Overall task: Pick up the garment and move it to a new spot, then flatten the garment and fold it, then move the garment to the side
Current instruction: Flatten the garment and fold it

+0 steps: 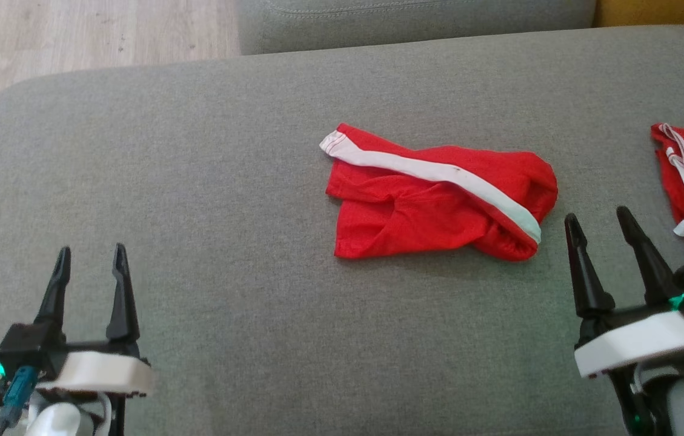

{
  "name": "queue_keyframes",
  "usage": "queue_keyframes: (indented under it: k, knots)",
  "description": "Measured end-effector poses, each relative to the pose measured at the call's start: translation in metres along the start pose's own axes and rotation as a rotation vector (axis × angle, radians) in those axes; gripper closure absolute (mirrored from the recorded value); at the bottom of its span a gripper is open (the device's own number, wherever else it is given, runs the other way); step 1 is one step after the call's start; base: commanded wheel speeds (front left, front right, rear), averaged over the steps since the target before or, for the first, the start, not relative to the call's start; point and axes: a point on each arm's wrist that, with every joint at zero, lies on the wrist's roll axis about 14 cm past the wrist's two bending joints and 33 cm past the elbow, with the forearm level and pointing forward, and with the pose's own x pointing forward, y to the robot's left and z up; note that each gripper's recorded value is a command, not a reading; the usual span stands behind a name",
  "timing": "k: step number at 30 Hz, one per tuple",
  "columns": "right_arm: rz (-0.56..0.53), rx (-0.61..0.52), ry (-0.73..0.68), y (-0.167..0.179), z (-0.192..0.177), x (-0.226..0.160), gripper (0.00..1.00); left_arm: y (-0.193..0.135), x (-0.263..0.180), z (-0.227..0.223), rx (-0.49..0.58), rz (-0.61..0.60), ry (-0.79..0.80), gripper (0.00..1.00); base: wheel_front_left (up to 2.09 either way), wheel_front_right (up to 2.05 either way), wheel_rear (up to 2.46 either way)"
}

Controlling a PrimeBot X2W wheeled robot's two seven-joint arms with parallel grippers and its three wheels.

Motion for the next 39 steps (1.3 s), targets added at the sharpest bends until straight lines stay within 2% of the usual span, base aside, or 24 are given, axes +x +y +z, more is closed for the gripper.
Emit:
queue_keyframes:
  k: [13,18,21,22,29,33,39]
  knots:
    - [-0.017,0.021,0.009,0.001,0.004,-0.010,0.00,-0.001,-0.005,-0.005,-0.003,0.002,0.028,0.00,0.00,0.00,0.00]
    - [-0.023,0.021,0.016,-0.001,0.002,-0.009,0.00,-0.018,0.000,-0.009,-0.001,-0.050,0.054,0.00,0.00,0.00,0.00]
    - [-0.031,0.022,0.028,-0.004,-0.001,-0.008,0.00,-0.048,0.012,-0.008,-0.005,-0.143,0.081,0.00,0.00,0.00,0.00]
    - [-0.040,0.022,0.037,-0.007,-0.003,-0.007,0.00,-0.078,0.024,-0.007,-0.021,-0.230,0.107,0.00,0.00,0.00,0.00]
    - [-0.062,0.026,0.058,-0.018,-0.010,0.008,0.00,-0.178,0.066,-0.016,-0.032,-0.497,0.237,0.00,0.00,0.00,0.00]
    - [-0.076,0.036,0.084,-0.024,-0.019,0.012,0.00,-0.209,0.083,-0.038,-0.013,-0.578,0.332,0.00,0.00,0.00,0.00]
    - [-0.108,0.051,0.134,-0.033,-0.036,0.010,0.00,-0.227,0.091,-0.084,0.021,-0.637,0.498,0.00,0.00,0.00,0.00]
